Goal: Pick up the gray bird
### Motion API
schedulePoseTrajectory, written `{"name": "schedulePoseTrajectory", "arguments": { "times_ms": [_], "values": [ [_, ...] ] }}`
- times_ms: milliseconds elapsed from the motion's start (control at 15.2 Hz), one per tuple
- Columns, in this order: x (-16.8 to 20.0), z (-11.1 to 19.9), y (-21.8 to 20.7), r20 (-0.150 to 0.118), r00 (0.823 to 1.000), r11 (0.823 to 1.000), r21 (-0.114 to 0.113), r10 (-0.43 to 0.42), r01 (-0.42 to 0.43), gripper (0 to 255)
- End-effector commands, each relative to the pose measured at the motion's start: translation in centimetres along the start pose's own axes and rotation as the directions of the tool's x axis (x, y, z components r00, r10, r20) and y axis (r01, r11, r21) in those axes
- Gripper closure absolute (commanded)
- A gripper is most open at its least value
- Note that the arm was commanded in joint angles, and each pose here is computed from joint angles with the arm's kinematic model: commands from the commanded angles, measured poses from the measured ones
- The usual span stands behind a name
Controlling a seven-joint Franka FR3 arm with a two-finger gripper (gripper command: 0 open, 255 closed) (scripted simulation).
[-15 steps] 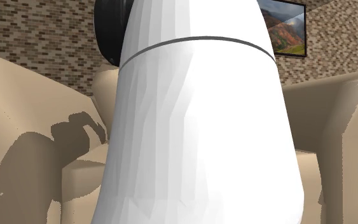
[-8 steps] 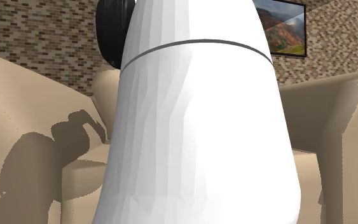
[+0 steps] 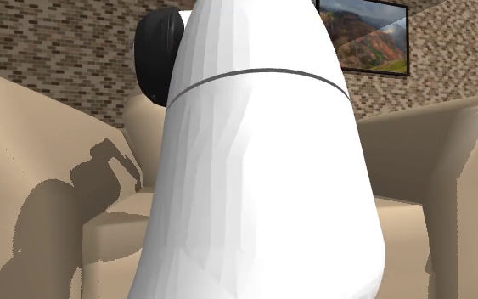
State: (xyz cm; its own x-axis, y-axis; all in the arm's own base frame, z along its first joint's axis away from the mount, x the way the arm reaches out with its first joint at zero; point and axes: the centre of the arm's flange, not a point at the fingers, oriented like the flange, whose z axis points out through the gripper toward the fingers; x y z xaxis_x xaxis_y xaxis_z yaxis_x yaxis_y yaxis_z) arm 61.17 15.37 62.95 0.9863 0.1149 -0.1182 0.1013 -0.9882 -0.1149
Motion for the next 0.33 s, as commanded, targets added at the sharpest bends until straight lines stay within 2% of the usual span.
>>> {"name": "schedulePoseTrajectory", "arguments": {
  "times_ms": [0,264],
  "values": [
    [-0.2,-1.1,0.0,0.000,1.000,1.000,0.000,0.000,0.000,255],
    [-0.4,-2.2,-0.2,0.000,1.000,1.000,0.000,0.000,0.000,255]
  ]
}}
